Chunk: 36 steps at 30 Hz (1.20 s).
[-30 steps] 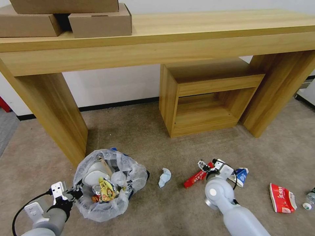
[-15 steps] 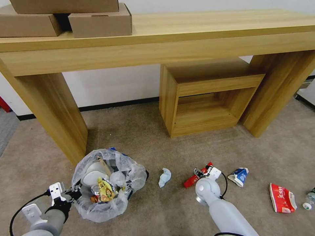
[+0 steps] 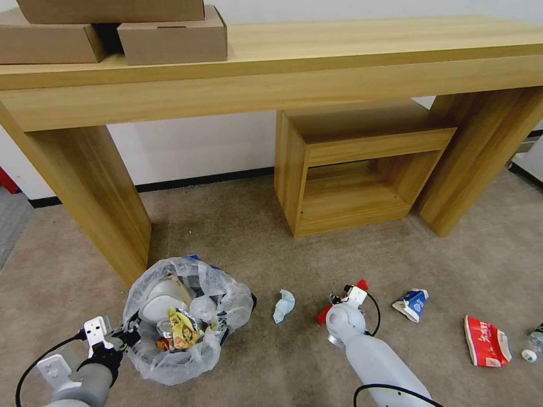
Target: Pick up the trash bin and place the garbage on the floor into it.
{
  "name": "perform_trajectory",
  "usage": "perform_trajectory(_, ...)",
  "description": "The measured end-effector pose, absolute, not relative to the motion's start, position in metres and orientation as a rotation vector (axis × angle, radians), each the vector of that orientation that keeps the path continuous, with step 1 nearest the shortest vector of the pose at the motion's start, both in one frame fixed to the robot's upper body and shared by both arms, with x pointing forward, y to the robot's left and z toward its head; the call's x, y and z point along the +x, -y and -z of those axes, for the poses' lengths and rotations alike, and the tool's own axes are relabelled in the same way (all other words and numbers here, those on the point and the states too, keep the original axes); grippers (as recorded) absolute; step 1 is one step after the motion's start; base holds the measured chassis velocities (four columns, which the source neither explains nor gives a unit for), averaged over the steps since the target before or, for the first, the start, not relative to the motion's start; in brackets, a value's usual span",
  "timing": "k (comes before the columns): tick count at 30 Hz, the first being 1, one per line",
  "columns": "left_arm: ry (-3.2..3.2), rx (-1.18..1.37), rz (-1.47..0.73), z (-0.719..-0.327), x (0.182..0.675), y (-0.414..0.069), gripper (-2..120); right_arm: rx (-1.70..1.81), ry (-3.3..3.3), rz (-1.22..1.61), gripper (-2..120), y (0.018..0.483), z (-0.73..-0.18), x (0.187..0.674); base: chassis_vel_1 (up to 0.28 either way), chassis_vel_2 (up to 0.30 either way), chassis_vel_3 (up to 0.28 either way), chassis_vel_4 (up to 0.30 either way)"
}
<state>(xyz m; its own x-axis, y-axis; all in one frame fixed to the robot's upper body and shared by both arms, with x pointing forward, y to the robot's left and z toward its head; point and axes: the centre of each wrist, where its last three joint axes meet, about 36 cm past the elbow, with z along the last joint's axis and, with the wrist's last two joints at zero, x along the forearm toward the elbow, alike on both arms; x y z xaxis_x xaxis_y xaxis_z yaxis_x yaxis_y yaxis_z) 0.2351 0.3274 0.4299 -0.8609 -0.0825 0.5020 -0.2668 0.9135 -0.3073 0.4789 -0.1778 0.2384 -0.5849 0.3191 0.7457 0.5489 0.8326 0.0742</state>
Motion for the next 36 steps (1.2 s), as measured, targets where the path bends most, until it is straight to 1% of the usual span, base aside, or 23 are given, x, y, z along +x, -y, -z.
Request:
perform_trajectory(1,2.581,0.252,-0.509,-0.430,0.235,-0.327,0,-0.628,2.240,0.382,60,0.178,-0.238,0.479,0.000,0.000,0.000,0.000)
perform_trajectory(2,2.581,0.253,-0.511,-0.429,0.235,-0.327,0,-0.626,2.246,0.381,53,0.179,-0.238,0.479,0.000,0.000,0.000,0.000)
perform_trajectory(3,2.582,0.253,-0.511,-0.429,0.235,-0.327,0,-0.625,2.249,0.380,50,0.179,-0.238,0.478,0.000,0.000,0.000,0.000)
perform_trajectory(4,2.582,0.253,-0.511,-0.429,0.235,-0.327,0,-0.625,2.249,0.380,50,0.179,-0.238,0.478,0.000,0.000,0.000,0.000)
perform_trajectory(7,2.584,0.254,-0.521,-0.429,0.235,-0.325,0,-0.613,2.256,0.371,36,0.182,-0.233,0.475,0.000,0.000,0.000,0.000)
perform_trajectory(8,2.584,0.254,-0.521,-0.429,0.235,-0.325,0,-0.613,2.256,0.371,36,0.182,-0.233,0.475,0.000,0.000,0.000,0.000)
perform_trajectory(11,2.586,0.254,-0.529,-0.428,0.236,-0.323,0,-0.610,2.257,0.357,21,0.185,-0.226,0.471,0.000,0.000,0.000,0.000)
perform_trajectory(12,2.586,0.254,-0.529,-0.428,0.236,-0.323,0,-0.610,2.257,0.357,21,0.185,-0.226,0.471,0.000,0.000,0.000,0.000)
perform_trajectory(13,2.585,0.254,-0.531,-0.428,0.236,-0.323,0,-0.609,2.258,0.354,14,0.186,-0.225,0.470,0.000,0.000,0.000,0.000)
perform_trajectory(14,2.584,0.255,-0.533,-0.427,0.236,-0.322,0,-0.607,2.258,0.353,11,0.187,-0.225,0.469,0.000,0.000,0.000,0.000)
perform_trajectory(15,2.583,0.257,-0.533,-0.427,0.236,-0.322,0,-0.604,2.261,0.353,6,0.188,-0.225,0.468,0.000,0.000,0.000,0.000)
perform_trajectory(16,2.583,0.257,-0.533,-0.427,0.236,-0.322,0,-0.604,2.261,0.353,6,0.188,-0.225,0.468,0.000,0.000,0.000,0.000)
perform_trajectory(18,2.583,0.259,-0.534,-0.426,0.236,-0.321,0,-0.574,2.305,0.387,0,0.189,-0.230,0.465,0.000,0.000,0.000,0.000)
perform_trajectory(21,2.584,0.259,-0.535,-0.426,0.237,-0.321,0,-0.500,2.401,0.454,0,0.195,-0.246,0.459,0.000,0.000,0.000,0.000)
perform_trajectory(23,2.585,0.258,-0.533,-0.426,0.237,-0.322,0,-0.400,2.530,0.521,0,0.206,-0.266,0.448,0.000,0.000,0.000,0.000)
perform_trajectory(24,2.585,0.258,-0.533,-0.426,0.237,-0.322,0,-0.400,2.530,0.521,0,0.206,-0.266,0.448,0.000,0.000,0.000,0.000)
perform_trajectory(27,2.591,0.254,-0.526,-0.427,0.239,-0.323,0,-0.171,2.794,0.587,0,0.230,-0.323,0.430,0.000,0.000,0.000,0.000)
perform_trajectory(28,2.591,0.254,-0.526,-0.427,0.239,-0.323,0,-0.171,2.794,0.587,0,0.230,-0.323,0.430,0.000,0.000,0.000,0.000)
perform_trajectory(31,2.594,0.251,-0.530,-0.428,0.240,-0.323,0,0.115,2.954,0.645,0,0.224,-0.376,0.415,0.000,0.000,0.000,0.000)
perform_trajectory(33,2.594,0.250,-0.531,-0.428,0.240,-0.322,0,0.178,2.975,0.655,0,0.221,-0.386,0.411,0.000,0.000,0.000,0.000)
perform_trajectory(35,2.594,0.248,-0.533,-0.427,0.241,-0.321,0,0.444,3.032,0.692,0,0.205,-0.424,0.397,0.000,0.000,0.000,0.000)
perform_trajectory(36,2.595,0.247,-0.533,-0.428,0.241,-0.321,0,0.533,3.040,0.699,0,0.201,-0.434,0.393,0.000,0.000,0.000,0.000)
